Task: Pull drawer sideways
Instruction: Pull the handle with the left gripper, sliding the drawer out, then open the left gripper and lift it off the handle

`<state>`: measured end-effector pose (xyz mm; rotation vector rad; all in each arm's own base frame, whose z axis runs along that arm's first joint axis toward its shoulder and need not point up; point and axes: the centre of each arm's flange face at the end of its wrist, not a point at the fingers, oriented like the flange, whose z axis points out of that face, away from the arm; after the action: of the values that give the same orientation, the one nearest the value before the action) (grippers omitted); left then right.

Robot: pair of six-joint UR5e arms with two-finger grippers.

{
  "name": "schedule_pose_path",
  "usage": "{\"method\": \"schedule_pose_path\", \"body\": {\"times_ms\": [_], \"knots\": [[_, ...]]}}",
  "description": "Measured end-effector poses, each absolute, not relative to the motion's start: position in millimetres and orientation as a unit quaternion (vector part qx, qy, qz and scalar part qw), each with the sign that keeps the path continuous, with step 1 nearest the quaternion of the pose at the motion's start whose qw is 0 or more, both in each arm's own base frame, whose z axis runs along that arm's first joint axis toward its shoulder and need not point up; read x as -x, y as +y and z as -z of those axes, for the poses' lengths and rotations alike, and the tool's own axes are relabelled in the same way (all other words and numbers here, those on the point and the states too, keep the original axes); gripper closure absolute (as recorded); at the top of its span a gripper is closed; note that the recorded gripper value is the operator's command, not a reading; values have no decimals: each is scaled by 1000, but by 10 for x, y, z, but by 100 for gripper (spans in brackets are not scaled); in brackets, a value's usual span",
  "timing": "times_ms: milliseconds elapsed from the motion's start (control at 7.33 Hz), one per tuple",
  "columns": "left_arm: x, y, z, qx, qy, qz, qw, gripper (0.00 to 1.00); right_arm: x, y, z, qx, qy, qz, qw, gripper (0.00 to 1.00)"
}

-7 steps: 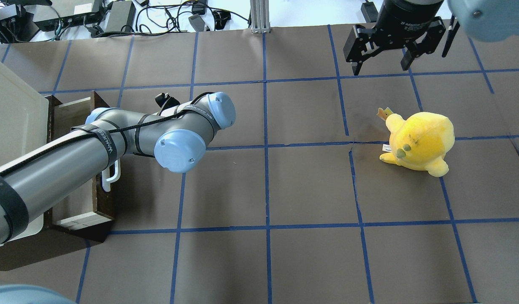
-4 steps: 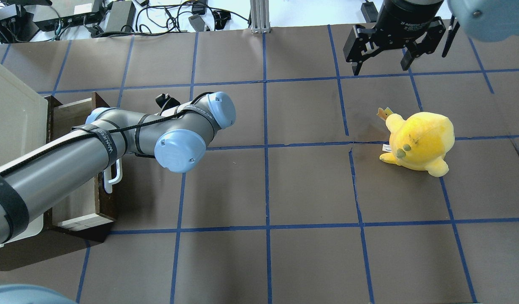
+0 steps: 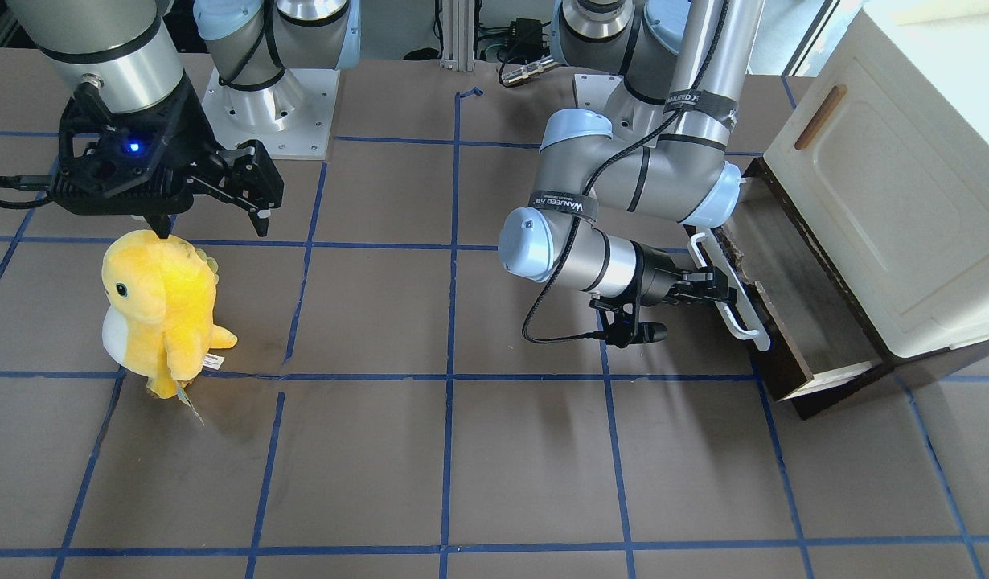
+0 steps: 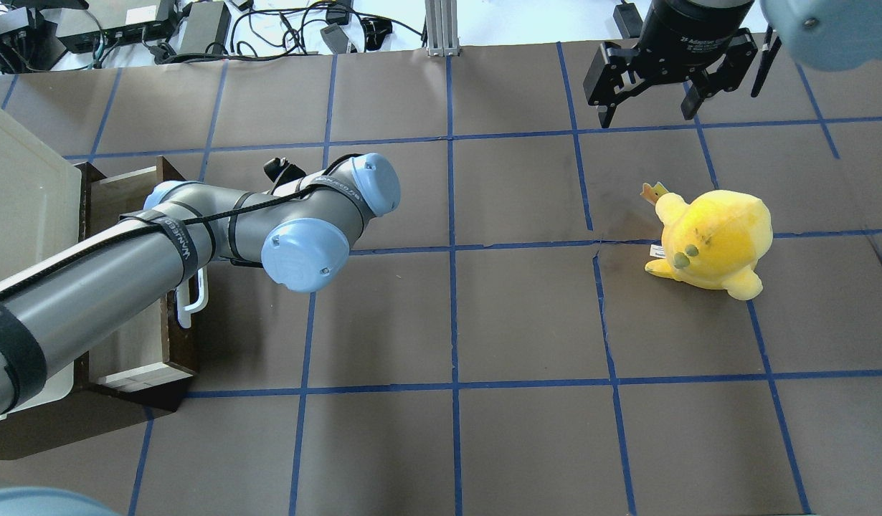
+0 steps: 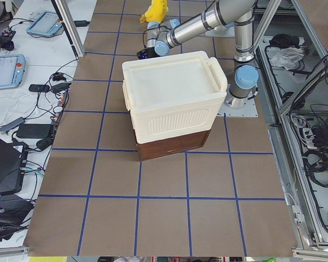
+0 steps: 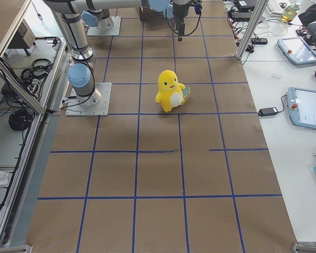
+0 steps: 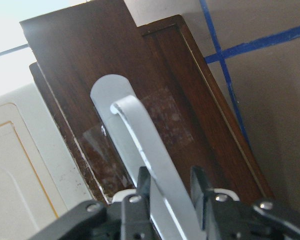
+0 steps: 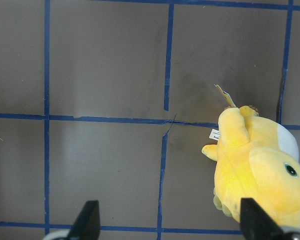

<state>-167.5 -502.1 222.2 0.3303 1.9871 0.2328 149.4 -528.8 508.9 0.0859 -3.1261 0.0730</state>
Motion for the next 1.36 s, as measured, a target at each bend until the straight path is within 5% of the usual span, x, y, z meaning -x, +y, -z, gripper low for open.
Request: {"method": "schedule_pose_path", "body": {"times_ms": [545,1227,1364], "knots": [[1876,-5075,-2433,-125,860,-79,488,52,-1494,-5288,-5090,-27,-999,-23,7,0],[2378,-5045,-3411,-98,958,-31,267,2,-1494,-5288,-5090,-28,-999,-23,7,0],[2358,-5010,-3687,-96,972,-18,214,0,-1494,-5288,-5090,-28,-999,-23,7,0]]}}
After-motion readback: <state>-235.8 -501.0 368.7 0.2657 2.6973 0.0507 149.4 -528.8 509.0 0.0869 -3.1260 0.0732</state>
